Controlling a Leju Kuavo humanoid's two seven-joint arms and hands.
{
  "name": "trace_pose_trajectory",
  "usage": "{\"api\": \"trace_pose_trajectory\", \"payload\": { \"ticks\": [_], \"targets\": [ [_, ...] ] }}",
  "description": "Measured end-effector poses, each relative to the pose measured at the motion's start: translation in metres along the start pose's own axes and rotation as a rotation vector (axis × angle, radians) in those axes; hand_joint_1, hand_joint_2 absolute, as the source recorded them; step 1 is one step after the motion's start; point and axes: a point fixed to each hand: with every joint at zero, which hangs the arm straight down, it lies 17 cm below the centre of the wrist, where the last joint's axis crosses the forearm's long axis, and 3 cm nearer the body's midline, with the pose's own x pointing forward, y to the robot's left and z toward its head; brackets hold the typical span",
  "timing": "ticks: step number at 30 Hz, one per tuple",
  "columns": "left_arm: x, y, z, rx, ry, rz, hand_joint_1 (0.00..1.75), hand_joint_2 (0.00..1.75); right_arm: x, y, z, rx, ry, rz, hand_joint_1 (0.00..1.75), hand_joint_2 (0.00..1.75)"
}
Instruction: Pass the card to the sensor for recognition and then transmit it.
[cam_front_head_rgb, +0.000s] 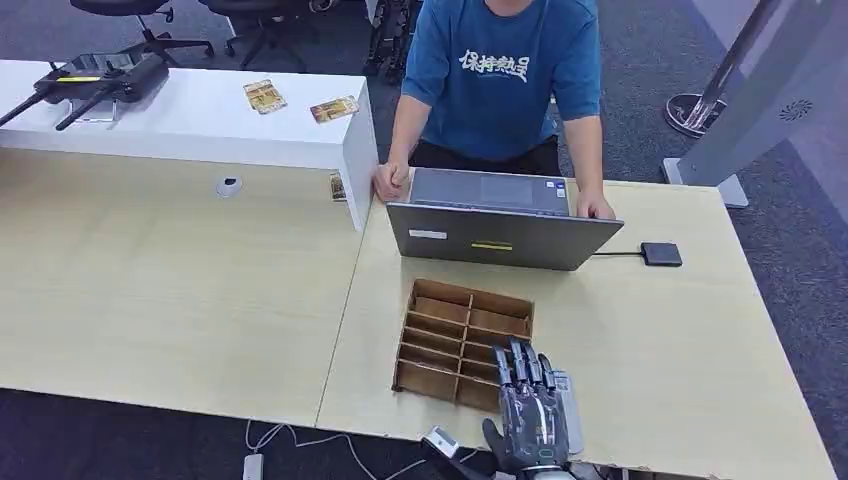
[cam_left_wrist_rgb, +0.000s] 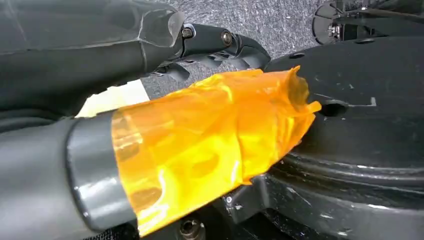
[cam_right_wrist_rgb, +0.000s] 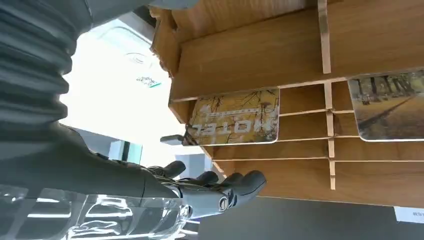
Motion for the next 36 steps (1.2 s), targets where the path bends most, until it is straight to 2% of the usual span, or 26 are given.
{"api": "trace_pose_trajectory", "payload": {
  "ticks": [36],
  "targets": [
    [0.000, -0.001, 0.000, 0.000, 0.000, 0.002, 0.00, 0.00, -0.002, -0.010, 0.002, -0.044, 0.012, -0.043, 0.00, 1.75]
  ]
}}
